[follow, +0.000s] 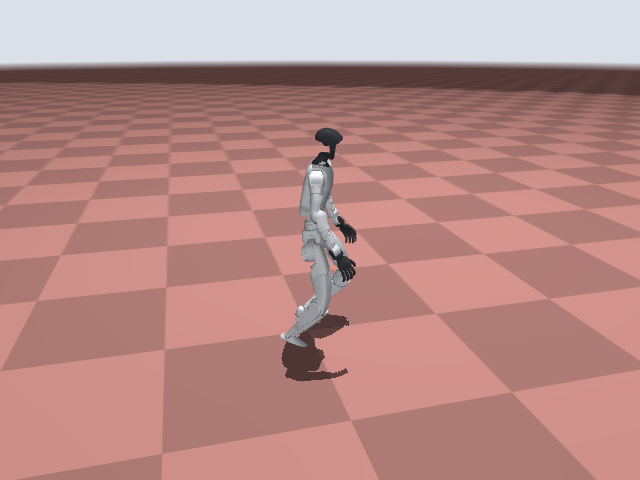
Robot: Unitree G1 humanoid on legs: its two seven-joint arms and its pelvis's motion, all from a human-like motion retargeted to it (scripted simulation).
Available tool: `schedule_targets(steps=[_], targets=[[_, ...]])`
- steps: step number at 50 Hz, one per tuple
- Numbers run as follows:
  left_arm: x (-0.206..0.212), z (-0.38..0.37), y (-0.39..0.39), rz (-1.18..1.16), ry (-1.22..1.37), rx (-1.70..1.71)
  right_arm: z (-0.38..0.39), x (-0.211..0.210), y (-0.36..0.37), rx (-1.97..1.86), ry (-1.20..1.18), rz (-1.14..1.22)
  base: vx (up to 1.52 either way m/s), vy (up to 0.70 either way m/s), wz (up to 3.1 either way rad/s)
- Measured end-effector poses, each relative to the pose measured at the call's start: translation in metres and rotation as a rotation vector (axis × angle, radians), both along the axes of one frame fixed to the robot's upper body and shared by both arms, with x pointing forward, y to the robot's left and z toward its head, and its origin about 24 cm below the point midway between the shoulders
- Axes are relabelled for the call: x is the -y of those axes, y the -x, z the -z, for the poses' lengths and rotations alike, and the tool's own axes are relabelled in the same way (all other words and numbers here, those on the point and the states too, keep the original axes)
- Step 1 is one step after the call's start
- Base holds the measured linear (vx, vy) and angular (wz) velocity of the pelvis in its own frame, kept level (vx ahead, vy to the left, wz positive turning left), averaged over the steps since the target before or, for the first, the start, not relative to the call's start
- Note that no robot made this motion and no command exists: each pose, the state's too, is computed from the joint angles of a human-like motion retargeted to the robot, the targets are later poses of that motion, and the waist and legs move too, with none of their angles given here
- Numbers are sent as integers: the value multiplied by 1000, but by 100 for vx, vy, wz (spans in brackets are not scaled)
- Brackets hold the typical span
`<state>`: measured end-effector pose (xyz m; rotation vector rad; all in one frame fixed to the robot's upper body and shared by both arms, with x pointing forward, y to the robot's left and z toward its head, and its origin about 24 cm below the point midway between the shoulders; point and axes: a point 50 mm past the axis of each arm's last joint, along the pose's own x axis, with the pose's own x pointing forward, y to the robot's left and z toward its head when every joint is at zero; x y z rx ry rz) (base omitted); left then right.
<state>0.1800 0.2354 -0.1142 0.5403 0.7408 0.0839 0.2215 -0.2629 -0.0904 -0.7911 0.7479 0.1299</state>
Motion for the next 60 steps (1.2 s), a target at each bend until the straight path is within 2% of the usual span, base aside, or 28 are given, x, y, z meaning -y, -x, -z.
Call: schedule_targets(steps=[10,17,28,32,37,42,47,52,60], targets=[[34,24,30,387,-12,-212,6,4,10,-55,93,-87,-2,-8,-2],[36,12,13,492,-16,-163,13,2,18,-110,76,-94,6,-3,33],[34,-72,-64,405,77,333,11,-3,24,-63,-116,20,17,8,29],[13,-117,-78,296,167,532,-11,23,21,46,-193,113,21,14,26],[-37,-155,-69,193,182,627,-78,80,16,254,-203,170,14,16,37],[-100,-164,-32,129,27,514,-183,123,14,494,-15,62,1,11,85],[-144,-134,23,38,-95,250,-259,123,10,702,263,-68,-5,17,48],[-122,-70,59,39,-77,0,-253,115,-5,810,369,-26,-6,28,45],[-87,-12,90,66,-123,-228,-164,91,-33,621,324,-1,5,16,0]])
